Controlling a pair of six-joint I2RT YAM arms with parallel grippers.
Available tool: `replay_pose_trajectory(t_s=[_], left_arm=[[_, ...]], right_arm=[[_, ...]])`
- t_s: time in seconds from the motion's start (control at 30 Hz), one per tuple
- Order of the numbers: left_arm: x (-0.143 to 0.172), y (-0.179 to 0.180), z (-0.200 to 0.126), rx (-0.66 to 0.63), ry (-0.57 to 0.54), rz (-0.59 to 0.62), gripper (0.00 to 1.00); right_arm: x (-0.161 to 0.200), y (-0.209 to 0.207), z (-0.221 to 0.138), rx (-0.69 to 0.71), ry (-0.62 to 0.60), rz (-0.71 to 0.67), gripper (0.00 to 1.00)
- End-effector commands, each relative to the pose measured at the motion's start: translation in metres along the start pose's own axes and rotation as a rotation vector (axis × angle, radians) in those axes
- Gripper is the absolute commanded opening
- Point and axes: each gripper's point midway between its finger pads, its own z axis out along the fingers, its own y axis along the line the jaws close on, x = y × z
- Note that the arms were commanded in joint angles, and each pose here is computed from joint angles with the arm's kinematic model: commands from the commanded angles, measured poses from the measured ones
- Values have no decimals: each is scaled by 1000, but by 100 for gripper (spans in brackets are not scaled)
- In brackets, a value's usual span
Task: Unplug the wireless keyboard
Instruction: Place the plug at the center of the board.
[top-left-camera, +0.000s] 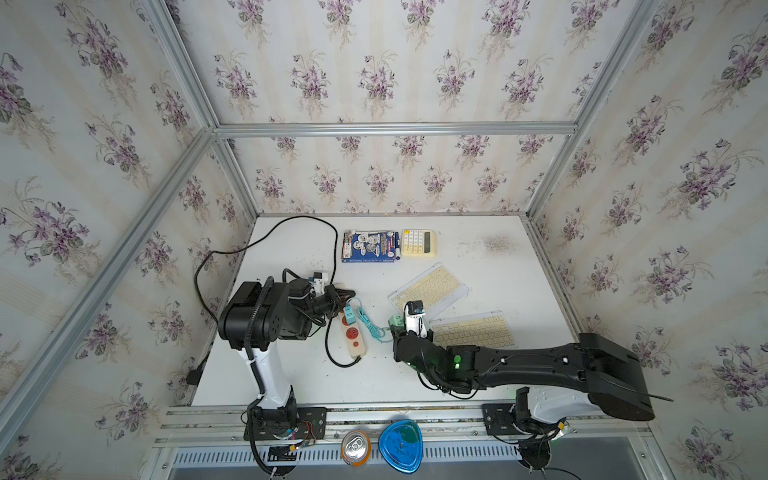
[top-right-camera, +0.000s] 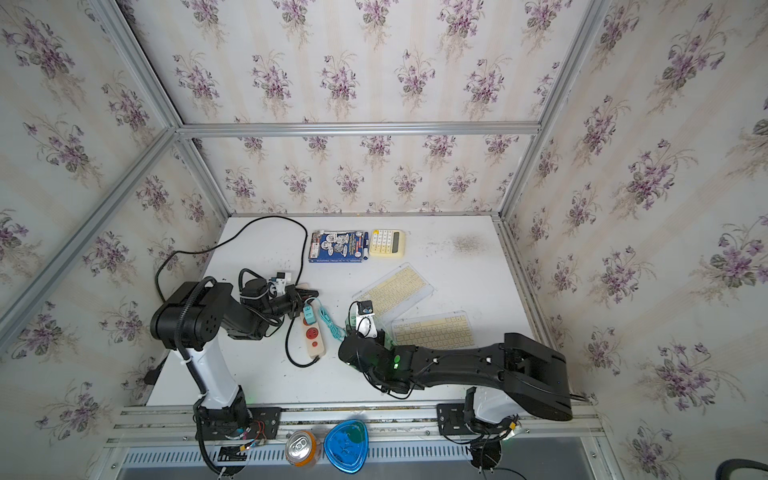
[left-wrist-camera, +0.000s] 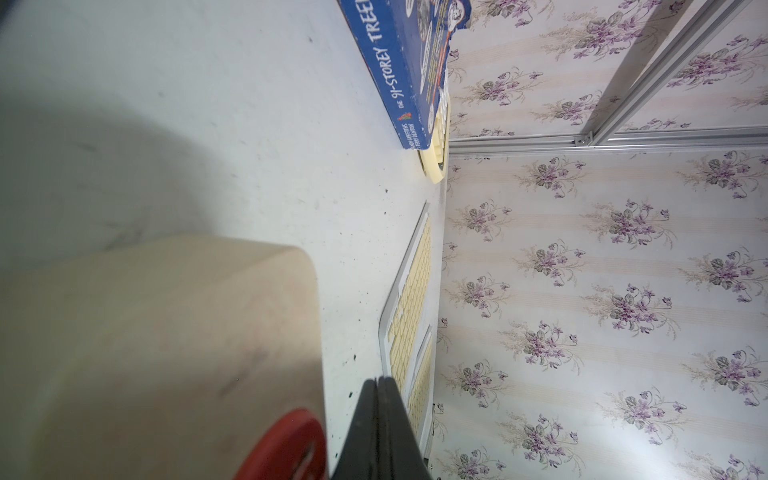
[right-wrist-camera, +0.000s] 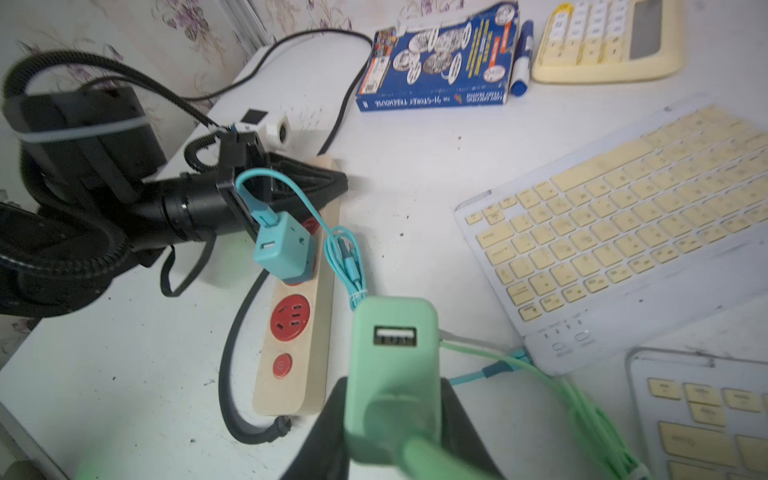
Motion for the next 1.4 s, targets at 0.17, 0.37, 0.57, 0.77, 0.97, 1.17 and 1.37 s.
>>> replay_pose_trajectory(t_s=[0.17,0.37,0.57,0.77,0.97,1.17,1.37], left_arm=[[10,54,-6,-220,-24,-110,8],[8,50,-9,-238,-28,-80,9],[7,44,-9,-234,-22,-60,10],[2,34,-13,-245,-30,-7,18],[-9,9,-32,-311,-81,129,25],[-19,-17,-55,-373,-168,265,30],[-20,-34,-65,-399,-213,348,31]], right_arm=[[30,55,33,-197,88,166,0],[58,88,51,-326,167,273,0],[74,77,48,-317,168,334,0],[82,64,33,-270,177,327,0],[101,58,30,-253,203,380,0],[117,69,43,-269,241,405,4],[112,72,43,-238,243,364,39]])
